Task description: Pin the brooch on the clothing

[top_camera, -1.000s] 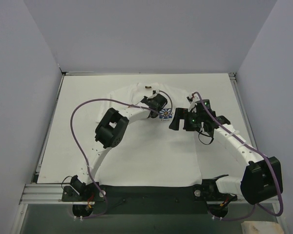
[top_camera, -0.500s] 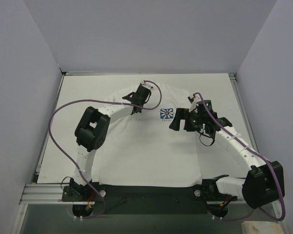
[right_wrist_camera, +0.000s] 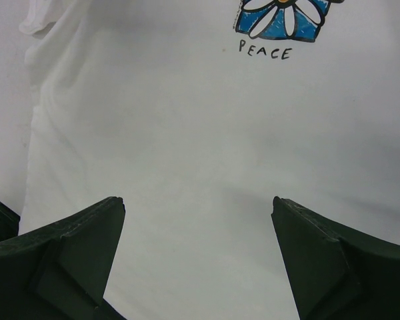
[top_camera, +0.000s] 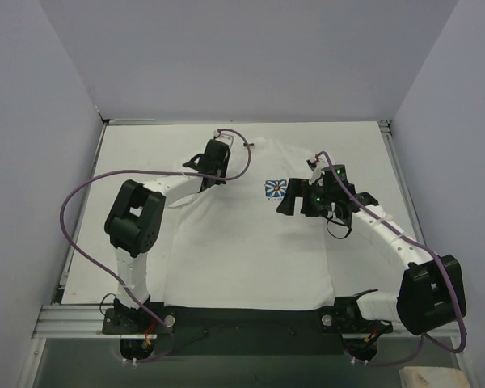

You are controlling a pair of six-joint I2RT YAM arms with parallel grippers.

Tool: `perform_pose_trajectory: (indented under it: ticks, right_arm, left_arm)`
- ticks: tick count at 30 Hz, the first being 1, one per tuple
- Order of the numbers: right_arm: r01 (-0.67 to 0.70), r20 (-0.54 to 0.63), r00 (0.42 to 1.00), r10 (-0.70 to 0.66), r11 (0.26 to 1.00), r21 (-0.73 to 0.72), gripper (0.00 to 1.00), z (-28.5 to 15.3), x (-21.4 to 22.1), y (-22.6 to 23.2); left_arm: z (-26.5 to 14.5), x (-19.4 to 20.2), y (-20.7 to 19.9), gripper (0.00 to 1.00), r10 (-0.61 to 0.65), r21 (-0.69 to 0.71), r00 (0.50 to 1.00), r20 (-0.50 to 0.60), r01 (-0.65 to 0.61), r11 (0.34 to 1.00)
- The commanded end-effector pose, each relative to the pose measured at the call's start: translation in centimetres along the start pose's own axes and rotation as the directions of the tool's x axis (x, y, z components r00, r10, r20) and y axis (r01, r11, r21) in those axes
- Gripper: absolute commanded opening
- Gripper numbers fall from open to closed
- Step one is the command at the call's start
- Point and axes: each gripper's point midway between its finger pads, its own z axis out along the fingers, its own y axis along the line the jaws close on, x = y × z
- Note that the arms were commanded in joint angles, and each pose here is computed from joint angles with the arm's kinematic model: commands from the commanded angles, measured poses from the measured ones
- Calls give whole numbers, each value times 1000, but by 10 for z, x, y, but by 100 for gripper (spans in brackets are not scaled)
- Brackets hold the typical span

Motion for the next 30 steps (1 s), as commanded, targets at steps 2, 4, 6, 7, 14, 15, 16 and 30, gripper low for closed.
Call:
perform_pose_trajectory:
  ticks: [2,4,6,7,14,15,16,30]
  right_arm:
    - [0,26,1000,1,999,-49,99,6,-14,9]
    - [-6,25,1000,8,998,-58,99,10,-15,10]
    - [-14,15,1000,15,998,-61,99,14,-14,9]
    - [-14,18,1000,15,998,-67,99,16,-15,10]
    - [-17,-8,1000,16,997,-80,99,25,-14,14]
    - [-17,-10,1000,17,997,-81,99,25,-13,14]
    - [-18,-13,1000,17,997,-78,99,25,-13,13]
    - [-11,-27,1000,9,998,-62,99,22,-7,9]
  left_arm:
    - [-23,-49,7,0,-90,48,984,152,83,995]
    - [-25,-51,5,0,-98,74,982,163,87,993]
    - [-29,-53,6,0,-104,91,978,180,89,992]
    - [-30,-58,4,0,-110,102,973,205,90,991]
    - [-20,-44,18,0,-19,6,990,138,19,1000]
    - [-19,-52,18,0,-7,-16,990,142,9,1000]
    - [-17,-49,19,0,9,-33,992,123,-5,999]
    - [10,-15,6,0,269,-227,963,-27,-268,936]
